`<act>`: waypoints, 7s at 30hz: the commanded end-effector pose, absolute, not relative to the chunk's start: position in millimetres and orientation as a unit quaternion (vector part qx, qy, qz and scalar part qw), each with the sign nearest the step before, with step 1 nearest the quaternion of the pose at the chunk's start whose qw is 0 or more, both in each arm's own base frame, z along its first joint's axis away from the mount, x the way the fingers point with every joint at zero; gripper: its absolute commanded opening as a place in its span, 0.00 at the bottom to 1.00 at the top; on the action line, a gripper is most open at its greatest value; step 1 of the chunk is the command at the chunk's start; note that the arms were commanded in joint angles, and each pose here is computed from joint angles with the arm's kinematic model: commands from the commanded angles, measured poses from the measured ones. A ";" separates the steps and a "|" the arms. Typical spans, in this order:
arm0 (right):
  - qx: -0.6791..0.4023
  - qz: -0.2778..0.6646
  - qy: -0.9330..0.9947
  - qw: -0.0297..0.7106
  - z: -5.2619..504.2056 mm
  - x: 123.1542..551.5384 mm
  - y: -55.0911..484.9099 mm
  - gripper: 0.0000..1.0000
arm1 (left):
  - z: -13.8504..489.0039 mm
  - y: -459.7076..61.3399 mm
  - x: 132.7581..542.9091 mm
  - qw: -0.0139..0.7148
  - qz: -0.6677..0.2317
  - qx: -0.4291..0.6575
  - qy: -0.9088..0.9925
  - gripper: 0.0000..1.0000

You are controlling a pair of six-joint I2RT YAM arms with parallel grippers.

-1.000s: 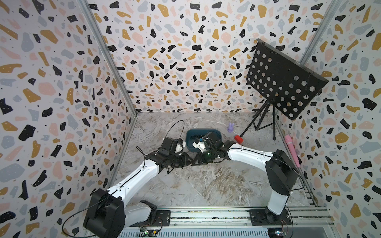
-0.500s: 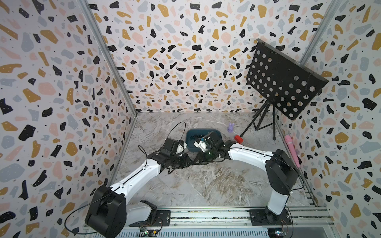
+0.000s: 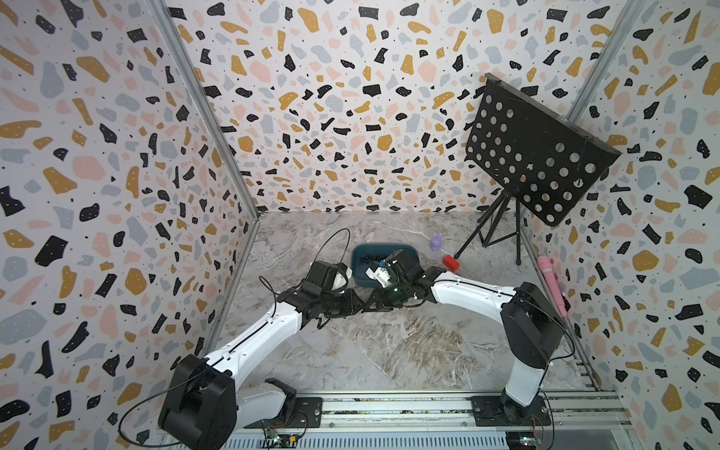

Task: Take out the wing nut from the storage box
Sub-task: Pick up the wing nut from the center of the board, then place the wing nut at the center of the board, then pick up the wing nut from the storage box.

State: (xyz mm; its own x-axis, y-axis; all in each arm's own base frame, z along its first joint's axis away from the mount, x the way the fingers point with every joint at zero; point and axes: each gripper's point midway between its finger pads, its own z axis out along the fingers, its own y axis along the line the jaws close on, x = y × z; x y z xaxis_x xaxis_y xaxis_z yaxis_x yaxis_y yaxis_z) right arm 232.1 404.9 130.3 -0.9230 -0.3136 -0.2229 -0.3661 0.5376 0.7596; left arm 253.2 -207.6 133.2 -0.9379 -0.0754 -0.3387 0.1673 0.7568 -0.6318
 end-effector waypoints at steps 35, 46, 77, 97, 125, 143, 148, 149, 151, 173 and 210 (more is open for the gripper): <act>-0.212 0.472 0.854 0.048 156.2 224.7 406.6 0.00 | 131.4 -216.7 257.7 0.175 -0.366 0.033 0.913 0.23; -0.211 0.474 0.853 0.056 159.7 227.2 407.7 0.01 | 124.9 -217.3 252.5 0.160 -0.369 0.031 0.915 0.19; -0.183 0.471 0.860 0.072 161.7 240.0 398.8 0.18 | 121.3 -216.9 254.1 0.163 -0.360 0.024 0.918 0.00; -0.163 0.364 0.908 0.127 144.3 238.1 307.7 0.78 | 57.6 -167.6 284.8 0.166 -0.142 -0.021 0.976 0.00; -0.164 0.332 0.919 0.136 143.7 239.9 291.8 1.00 | 25.3 -176.6 292.7 0.131 -0.061 0.022 0.989 0.02; -0.121 0.239 0.937 0.225 162.3 277.5 245.1 0.98 | 138.3 -200.3 327.3 0.220 -0.146 0.044 0.964 0.71; -0.099 0.225 0.942 0.228 163.1 295.0 237.2 0.90 | 165.6 -201.5 346.4 0.248 -0.159 0.043 0.955 1.00; -0.097 0.222 0.943 0.229 163.5 299.5 237.3 0.88 | 168.5 -200.0 349.8 0.251 -0.159 0.038 0.954 1.00; -0.091 0.213 0.945 0.233 164.8 310.2 237.5 0.87 | 172.4 -198.2 354.6 0.255 -0.163 0.032 0.953 1.00; -0.027 0.194 0.949 0.247 178.9 308.5 176.4 1.00 | 145.0 -293.2 433.7 0.269 -0.180 0.209 0.923 0.63; -0.005 0.190 0.957 0.221 175.4 277.8 140.2 1.00 | 38.8 -372.8 498.3 0.264 -0.143 0.320 0.899 0.31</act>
State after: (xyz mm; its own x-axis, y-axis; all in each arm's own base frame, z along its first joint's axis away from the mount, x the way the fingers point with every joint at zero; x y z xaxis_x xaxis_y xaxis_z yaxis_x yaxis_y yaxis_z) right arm 283.2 142.7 179.0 -0.8911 0.0879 -0.4452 -0.0927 0.9252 0.3681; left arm 494.6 -367.3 40.4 -0.6727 0.4909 -0.5536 0.6338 0.7684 -0.0888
